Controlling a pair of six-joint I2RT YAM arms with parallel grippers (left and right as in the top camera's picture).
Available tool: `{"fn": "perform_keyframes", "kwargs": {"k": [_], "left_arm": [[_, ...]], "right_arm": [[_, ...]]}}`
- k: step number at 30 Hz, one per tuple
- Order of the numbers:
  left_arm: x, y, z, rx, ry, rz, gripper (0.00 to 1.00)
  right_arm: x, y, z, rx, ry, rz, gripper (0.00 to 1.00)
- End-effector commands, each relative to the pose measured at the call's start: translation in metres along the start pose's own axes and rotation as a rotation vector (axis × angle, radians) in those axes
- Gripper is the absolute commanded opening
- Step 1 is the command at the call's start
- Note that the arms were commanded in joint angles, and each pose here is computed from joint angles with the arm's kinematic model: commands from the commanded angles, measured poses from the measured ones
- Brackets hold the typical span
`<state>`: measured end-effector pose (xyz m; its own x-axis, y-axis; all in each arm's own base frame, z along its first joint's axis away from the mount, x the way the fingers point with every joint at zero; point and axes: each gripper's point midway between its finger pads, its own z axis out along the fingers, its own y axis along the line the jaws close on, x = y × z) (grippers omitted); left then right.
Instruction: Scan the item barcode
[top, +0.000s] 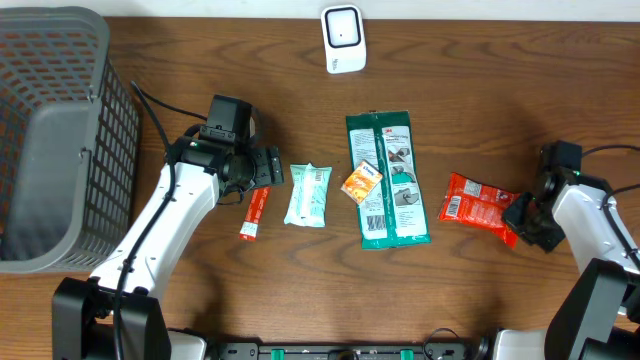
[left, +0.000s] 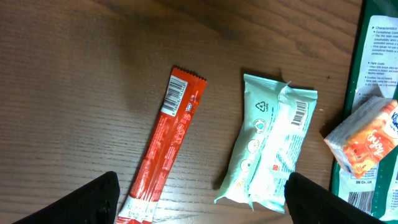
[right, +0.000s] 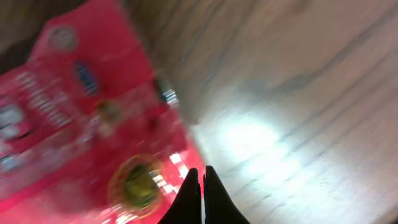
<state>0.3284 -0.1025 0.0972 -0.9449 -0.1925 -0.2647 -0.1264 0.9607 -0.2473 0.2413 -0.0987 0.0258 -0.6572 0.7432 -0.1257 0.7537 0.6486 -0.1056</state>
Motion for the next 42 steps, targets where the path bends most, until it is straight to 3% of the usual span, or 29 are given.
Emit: {"fn": "perform_keyframes", "kwargs": {"k": [1, 6, 20, 33, 37, 39, 41, 42], "left_arm": [[-0.004, 0.0, -0.002, -0.003, -0.011, 0.008, 0.86], [-0.004, 0.0, -0.002, -0.003, -0.011, 0.008, 0.86], [-0.004, 0.0, -0.002, -0.003, -0.011, 0.008, 0.86], [-0.004, 0.0, -0.002, -0.003, -0.011, 0.008, 0.86], [-0.004, 0.0, -0.002, -0.003, -0.011, 0.008, 0.86], [-0.004, 0.0, -0.002, -0.003, -0.011, 0.008, 0.86], [-0.004, 0.0, -0.002, -0.003, -0.011, 0.008, 0.86], [-0.004, 0.0, -0.002, -0.003, -0.011, 0.008, 0.86]], "right_arm": [[0.015, 0.021, -0.001, -0.119, 0.078, 0.013, 0.01], [0.028, 0.04, -0.005, -0.214, 0.141, 0.016, 0.01], [0.048, 0.069, -0.008, -0.238, 0.144, 0.008, 0.03], [0.069, 0.106, -0.016, -0.291, 0.106, -0.147, 0.08], [0.068, 0.119, -0.035, -0.382, 0.122, -0.283, 0.1], [0.062, 0.121, -0.063, -0.413, 0.146, -0.345, 0.13], [0.051, 0.121, -0.087, -0.418, 0.13, -0.408, 0.25], [0.047, 0.121, -0.098, -0.426, 0.114, -0.461, 0.39]]}}
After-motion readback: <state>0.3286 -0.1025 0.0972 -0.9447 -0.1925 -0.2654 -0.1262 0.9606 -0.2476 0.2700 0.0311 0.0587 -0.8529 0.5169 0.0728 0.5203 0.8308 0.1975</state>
